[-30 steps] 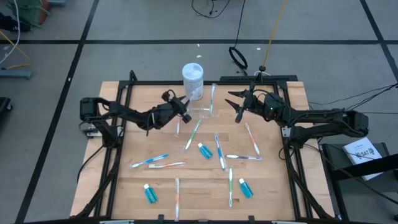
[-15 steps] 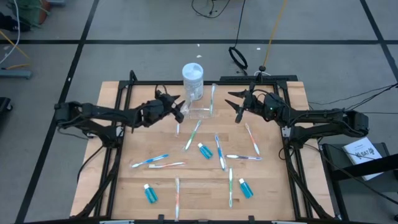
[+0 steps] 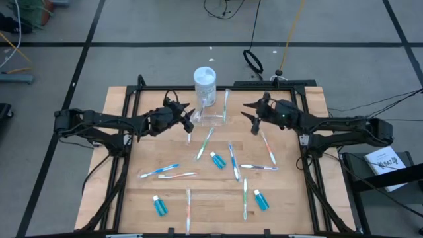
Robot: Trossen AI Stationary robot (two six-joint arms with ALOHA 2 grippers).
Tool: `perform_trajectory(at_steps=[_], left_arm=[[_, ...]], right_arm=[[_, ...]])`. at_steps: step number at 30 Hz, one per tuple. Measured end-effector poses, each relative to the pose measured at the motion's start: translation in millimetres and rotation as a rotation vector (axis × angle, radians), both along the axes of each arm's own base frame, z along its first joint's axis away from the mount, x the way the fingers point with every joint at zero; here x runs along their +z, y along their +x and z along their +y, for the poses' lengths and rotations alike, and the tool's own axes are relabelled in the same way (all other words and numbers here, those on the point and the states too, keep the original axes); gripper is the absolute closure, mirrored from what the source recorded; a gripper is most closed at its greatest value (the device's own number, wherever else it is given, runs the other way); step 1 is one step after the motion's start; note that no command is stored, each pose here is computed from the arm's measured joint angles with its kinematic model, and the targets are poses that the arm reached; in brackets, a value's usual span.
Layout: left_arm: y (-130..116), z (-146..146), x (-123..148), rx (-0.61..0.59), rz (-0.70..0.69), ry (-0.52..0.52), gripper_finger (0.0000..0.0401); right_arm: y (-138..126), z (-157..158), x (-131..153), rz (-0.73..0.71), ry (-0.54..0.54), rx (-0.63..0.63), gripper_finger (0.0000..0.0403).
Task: Pick & Place toothbrushing station
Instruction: Put the orange toothbrush into the transparent organizer
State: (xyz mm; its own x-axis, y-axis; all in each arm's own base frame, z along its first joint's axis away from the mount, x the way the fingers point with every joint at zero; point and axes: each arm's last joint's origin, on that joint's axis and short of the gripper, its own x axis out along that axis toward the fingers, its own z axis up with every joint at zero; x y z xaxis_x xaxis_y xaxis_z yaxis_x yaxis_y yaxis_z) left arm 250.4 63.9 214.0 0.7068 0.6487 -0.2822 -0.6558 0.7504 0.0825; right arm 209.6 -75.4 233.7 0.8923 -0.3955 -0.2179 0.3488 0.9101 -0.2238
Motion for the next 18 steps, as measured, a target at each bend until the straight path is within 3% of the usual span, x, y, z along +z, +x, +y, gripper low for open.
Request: perform_trajectory(at_steps=[11, 18], left_arm=[[0.0, 0.0, -0.1, 0.0, 0.001, 0.0, 0.0229], [0.0, 0.0, -0.1, 0.0, 0.001, 0.0, 0.0228]], right_arm=[[-36.4, 12.5, -21.5, 0.373, 0.388, -0.131, 0.0246], [-54.7, 18.1, -47.7, 0.555, 0.534, -0.252, 0.0246]])
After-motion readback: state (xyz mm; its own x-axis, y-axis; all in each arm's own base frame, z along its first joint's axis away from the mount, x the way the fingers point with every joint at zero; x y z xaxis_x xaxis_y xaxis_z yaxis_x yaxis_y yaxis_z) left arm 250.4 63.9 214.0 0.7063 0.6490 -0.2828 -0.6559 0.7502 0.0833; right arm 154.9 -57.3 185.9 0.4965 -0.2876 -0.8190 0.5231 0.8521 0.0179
